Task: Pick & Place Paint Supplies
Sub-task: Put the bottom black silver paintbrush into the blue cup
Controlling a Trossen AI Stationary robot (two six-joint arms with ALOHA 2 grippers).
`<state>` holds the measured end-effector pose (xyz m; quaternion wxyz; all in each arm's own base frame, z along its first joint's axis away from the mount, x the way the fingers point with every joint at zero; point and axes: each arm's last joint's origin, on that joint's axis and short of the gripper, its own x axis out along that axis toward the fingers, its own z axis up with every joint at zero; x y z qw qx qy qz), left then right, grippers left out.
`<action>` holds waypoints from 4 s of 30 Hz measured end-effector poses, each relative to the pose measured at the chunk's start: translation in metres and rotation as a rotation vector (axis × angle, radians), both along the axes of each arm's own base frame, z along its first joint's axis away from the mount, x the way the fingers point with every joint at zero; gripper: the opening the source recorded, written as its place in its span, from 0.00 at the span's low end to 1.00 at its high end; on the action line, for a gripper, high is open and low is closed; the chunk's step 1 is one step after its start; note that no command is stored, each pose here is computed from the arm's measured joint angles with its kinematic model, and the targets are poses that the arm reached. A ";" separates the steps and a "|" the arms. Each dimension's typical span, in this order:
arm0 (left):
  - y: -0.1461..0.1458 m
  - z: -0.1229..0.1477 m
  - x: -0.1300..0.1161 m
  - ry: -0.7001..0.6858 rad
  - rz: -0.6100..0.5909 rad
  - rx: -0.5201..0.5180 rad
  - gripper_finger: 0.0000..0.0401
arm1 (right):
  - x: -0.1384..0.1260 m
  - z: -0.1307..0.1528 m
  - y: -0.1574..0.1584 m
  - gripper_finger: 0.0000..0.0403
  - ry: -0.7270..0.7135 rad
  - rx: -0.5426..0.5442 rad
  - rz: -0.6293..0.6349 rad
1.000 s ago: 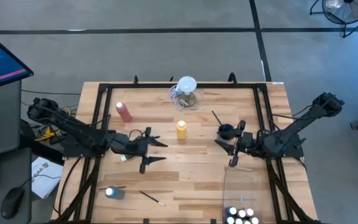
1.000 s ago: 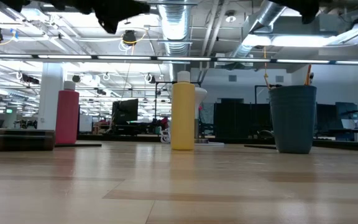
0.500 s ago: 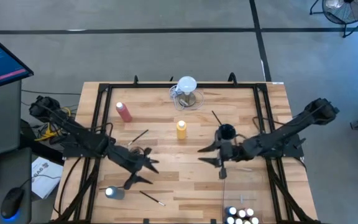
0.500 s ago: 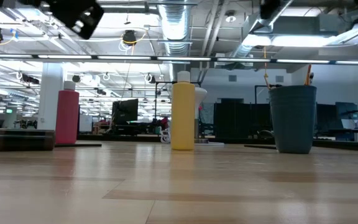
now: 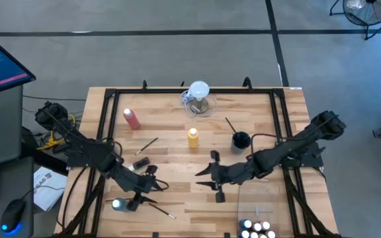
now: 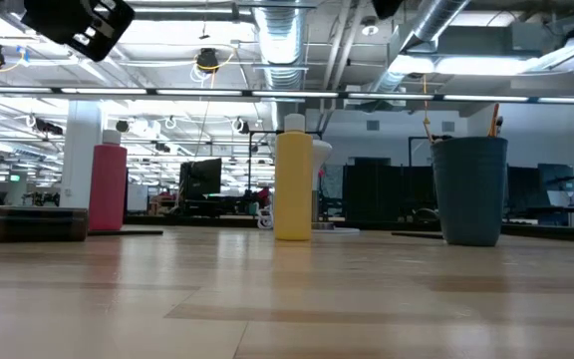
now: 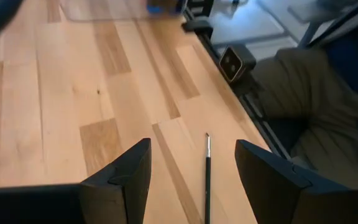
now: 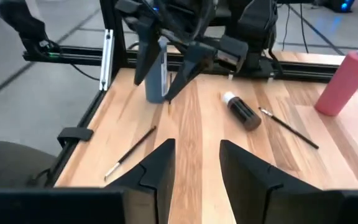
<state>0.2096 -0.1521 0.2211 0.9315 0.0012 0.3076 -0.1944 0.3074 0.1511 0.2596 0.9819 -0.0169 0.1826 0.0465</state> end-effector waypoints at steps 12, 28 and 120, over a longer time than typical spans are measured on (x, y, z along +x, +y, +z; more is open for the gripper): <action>-0.028 -0.037 0.030 0.308 -0.023 0.132 0.50 | 0.001 -0.006 0.007 0.29 0.140 0.003 -0.042; -0.053 -0.068 0.020 0.397 0.008 0.208 0.50 | 0.000 -0.007 0.006 0.29 0.148 0.012 -0.046; -0.006 -0.096 0.062 0.519 0.404 -0.090 0.00 | 0.053 -0.112 0.022 0.29 0.476 -0.029 0.001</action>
